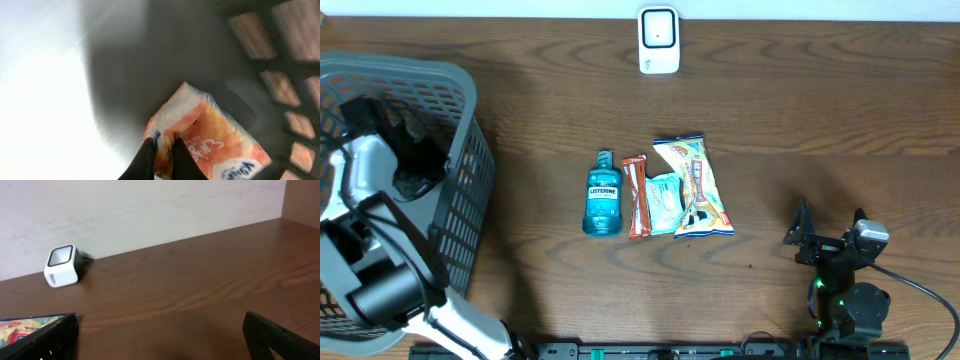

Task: Scan the item barcode
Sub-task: 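Reach the left gripper back into the basket and grasp the orange tissue pack, then carry the orange tissue pack over the items and drop it right of them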

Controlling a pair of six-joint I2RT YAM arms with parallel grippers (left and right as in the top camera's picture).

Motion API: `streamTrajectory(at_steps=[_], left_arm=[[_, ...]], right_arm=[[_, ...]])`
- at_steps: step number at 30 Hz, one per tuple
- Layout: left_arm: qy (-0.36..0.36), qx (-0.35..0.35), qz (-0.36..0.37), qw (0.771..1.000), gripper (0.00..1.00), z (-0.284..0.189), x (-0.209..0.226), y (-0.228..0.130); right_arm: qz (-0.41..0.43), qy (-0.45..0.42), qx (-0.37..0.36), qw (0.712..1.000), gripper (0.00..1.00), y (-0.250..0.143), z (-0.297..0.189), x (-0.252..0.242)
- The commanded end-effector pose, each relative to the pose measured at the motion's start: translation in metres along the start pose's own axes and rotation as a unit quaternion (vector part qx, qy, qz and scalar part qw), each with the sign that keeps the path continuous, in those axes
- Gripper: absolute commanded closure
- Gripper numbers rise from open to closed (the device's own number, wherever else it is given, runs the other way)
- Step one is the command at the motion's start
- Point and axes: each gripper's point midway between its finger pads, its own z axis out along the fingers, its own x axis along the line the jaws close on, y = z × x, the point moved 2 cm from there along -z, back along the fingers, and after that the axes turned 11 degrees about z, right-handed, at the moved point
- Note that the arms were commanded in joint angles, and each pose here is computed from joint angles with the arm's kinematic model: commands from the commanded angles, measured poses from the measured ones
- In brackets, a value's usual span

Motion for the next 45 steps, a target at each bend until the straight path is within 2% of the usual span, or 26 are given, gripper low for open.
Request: streamTrajectory(at_steps=[1, 12, 19, 22, 26, 30, 36, 40, 45], left_arm=[[0.01, -0.047, -0.052, 0.998, 0.93, -0.041, 0.01, 0.005], [-0.013, -0.181, -0.105, 0.978, 0.93, -0.161, -0.009, -0.007], [-0.047, -0.298, -0.122, 0.945, 0.92, -0.245, -0.026, -0.032], [-0.087, -0.344, -0.109, 0.929, 0.93, -0.28, -0.044, -0.051], [-0.157, -0.382, -0.049, 0.909, 0.93, -0.316, -0.083, -0.081], [-0.225, -0.37, 0.014, 0.901, 0.93, -0.328, -0.124, -0.11], [-0.307, -0.295, 0.122, 0.897, 0.93, -0.311, -0.194, -0.138], [-0.346, -0.238, 0.201, 0.885, 0.93, -0.283, -0.254, -0.157], [-0.33, -0.174, 0.271, 0.887, 0.92, -0.225, -0.323, -0.184]], right_arm=[[-0.007, -0.009, -0.004, 1.0, 0.01, 0.001, 0.0, -0.004], [-0.007, -0.009, -0.004, 1.0, 0.01, 0.001, 0.0, -0.004], [-0.007, -0.009, -0.004, 1.0, 0.01, 0.001, 0.0, -0.004], [-0.007, -0.009, -0.004, 1.0, 0.01, 0.001, 0.0, -0.004], [-0.007, -0.009, -0.004, 1.0, 0.01, 0.001, 0.0, -0.004], [-0.007, -0.009, -0.004, 1.0, 0.01, 0.001, 0.0, -0.004], [-0.007, -0.009, -0.004, 1.0, 0.01, 0.001, 0.0, -0.004], [-0.007, -0.009, -0.004, 1.0, 0.01, 0.001, 0.0, -0.004], [-0.007, -0.009, -0.004, 1.0, 0.01, 0.001, 0.0, -0.004]])
